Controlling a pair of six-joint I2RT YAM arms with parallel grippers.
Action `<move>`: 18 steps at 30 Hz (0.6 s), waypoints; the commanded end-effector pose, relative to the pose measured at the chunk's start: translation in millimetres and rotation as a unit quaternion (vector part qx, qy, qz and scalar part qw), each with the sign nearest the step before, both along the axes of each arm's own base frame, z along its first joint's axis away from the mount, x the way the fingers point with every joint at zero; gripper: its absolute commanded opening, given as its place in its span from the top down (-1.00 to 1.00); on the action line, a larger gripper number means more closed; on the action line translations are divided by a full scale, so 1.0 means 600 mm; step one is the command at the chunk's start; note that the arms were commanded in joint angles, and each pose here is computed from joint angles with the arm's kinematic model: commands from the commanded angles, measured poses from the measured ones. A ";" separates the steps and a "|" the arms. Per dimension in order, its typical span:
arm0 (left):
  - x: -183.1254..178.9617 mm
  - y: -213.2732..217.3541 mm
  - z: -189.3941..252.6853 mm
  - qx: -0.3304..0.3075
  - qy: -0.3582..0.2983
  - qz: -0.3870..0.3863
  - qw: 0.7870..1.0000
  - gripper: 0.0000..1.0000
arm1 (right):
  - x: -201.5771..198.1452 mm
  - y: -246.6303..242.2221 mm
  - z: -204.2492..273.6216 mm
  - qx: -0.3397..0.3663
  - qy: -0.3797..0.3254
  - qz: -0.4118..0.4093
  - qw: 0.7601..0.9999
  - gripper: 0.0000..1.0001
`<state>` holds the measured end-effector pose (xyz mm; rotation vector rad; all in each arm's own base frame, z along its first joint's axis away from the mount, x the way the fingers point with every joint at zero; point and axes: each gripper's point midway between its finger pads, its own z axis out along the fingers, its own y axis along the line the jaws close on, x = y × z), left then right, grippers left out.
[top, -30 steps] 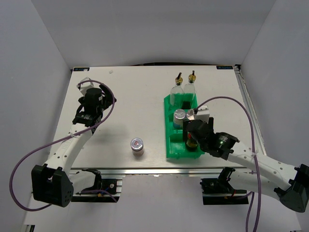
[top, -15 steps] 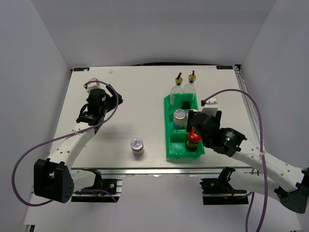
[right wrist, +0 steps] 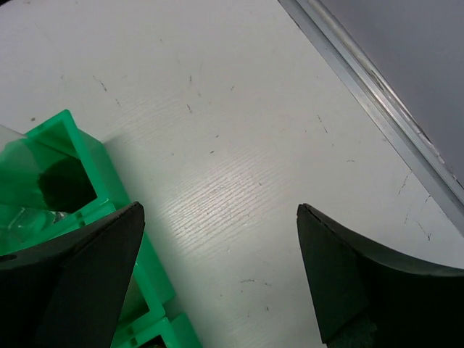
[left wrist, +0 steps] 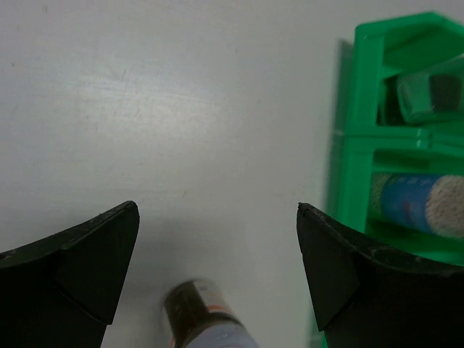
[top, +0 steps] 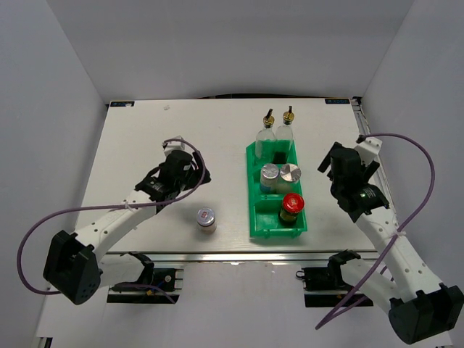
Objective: Organize the condiment bottles
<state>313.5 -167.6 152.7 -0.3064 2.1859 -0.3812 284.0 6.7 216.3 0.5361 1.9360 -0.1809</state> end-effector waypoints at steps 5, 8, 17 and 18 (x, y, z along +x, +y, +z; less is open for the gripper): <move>-0.112 0.018 -0.043 0.067 0.088 -0.056 0.992 -0.96 | 0.022 -0.001 -0.034 0.025 0.009 0.028 0.999 -0.79; -0.137 0.007 -0.055 0.064 0.109 -0.091 0.988 -0.96 | 0.025 0.000 -0.035 0.027 0.006 0.034 0.999 -0.79; -0.177 -0.054 -0.083 0.082 0.137 -0.172 0.972 -0.96 | 0.023 -0.003 -0.043 0.026 0.005 0.039 0.999 -0.79; -0.178 -0.059 -0.082 0.088 0.136 -0.179 0.970 -0.96 | 0.023 -0.002 -0.043 0.026 0.005 0.041 0.999 -0.79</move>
